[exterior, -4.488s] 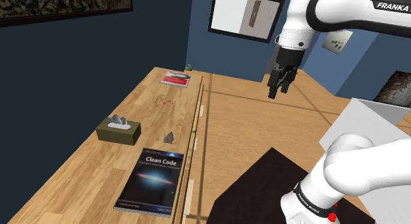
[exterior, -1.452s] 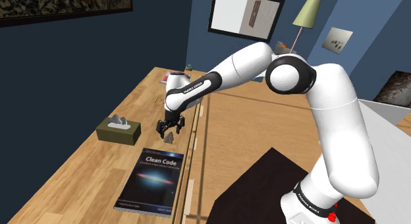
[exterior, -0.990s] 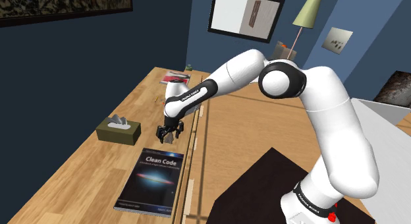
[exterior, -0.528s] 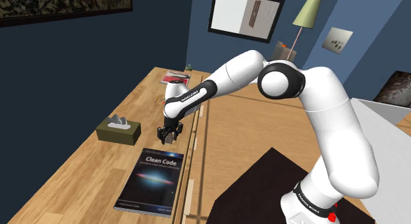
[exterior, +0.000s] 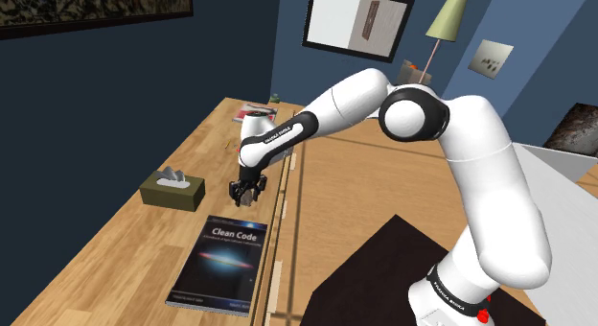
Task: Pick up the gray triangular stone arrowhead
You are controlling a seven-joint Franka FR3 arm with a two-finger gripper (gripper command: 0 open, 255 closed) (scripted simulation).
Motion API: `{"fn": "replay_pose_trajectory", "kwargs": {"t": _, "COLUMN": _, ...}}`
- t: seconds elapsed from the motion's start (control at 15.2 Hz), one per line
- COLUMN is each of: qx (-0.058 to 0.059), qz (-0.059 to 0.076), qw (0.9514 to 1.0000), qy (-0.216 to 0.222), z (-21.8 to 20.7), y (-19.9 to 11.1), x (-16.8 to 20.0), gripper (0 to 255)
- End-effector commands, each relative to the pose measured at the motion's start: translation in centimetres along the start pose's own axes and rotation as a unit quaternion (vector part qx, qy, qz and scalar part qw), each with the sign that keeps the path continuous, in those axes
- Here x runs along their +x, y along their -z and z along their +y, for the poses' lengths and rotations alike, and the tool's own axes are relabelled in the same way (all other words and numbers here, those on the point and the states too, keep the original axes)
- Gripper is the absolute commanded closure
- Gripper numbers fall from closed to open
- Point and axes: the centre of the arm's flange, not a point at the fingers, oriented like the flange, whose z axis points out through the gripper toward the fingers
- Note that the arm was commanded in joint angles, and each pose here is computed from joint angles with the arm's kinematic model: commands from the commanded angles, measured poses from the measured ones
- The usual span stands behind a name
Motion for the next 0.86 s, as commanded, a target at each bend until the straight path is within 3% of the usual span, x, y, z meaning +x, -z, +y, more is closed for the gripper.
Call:
{"fn": "replay_pose_trajectory", "kwargs": {"t": 0.0, "qx": 0.000, "qz": 0.000, "qw": 1.0000, "qy": 0.000, "z": -0.2, "y": 1.0, "x": -0.1, "gripper": 255}}
{"fn": "replay_pose_trajectory", "kwargs": {"t": 0.79, "qx": 0.000, "qz": 0.000, "qw": 1.0000, "qy": 0.000, "z": -0.8, "y": 6.3, "x": -0.6, "gripper": 255}}
